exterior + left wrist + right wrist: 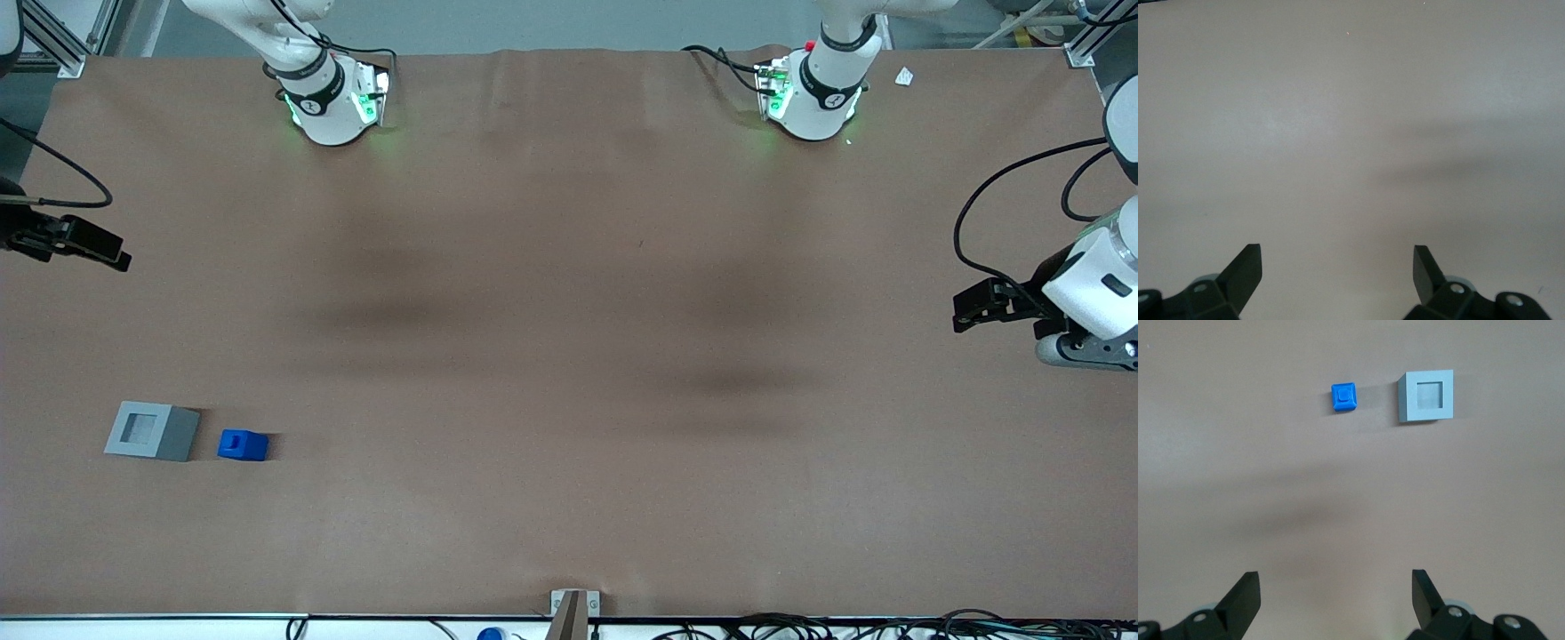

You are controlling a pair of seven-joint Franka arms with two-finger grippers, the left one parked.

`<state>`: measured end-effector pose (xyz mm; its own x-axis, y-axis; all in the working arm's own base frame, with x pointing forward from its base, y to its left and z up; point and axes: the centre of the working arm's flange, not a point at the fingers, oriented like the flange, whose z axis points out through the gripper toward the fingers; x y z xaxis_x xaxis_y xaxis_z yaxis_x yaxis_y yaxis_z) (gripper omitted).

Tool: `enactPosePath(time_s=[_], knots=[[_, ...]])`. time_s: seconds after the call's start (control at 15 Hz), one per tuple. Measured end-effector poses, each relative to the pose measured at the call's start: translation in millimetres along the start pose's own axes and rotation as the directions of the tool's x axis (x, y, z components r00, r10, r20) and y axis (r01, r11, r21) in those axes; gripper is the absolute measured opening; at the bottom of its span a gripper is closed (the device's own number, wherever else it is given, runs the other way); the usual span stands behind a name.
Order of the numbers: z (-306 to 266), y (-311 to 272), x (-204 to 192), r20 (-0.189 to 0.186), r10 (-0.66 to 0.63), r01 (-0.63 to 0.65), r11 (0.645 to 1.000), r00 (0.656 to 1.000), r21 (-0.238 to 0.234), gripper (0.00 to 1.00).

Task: Insert blue part into gray base with right arm
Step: 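Move the open right gripper down over the blue block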

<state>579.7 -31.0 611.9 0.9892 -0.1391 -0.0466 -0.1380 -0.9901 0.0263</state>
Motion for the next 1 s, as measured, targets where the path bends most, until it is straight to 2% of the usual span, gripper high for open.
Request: enactPosePath(time_s=[0.13,0.4,0.67,1.0], knots=[[29.5,2.8,19.4,0.008,0.008,-0.008,1.0,1.0,-0.001,1.0],[142.5,3.4,83.4,-0.002,0.013,-0.013,1.0,1.0,-0.002,1.0],[229.0,2.7,121.1,-0.037,0.016,-0.016,1.0,0.999,0.0,1.0],[296.8,12.5,142.5,-0.076,-0.035,0.035,0.999,0.996,-0.001,1.0]])
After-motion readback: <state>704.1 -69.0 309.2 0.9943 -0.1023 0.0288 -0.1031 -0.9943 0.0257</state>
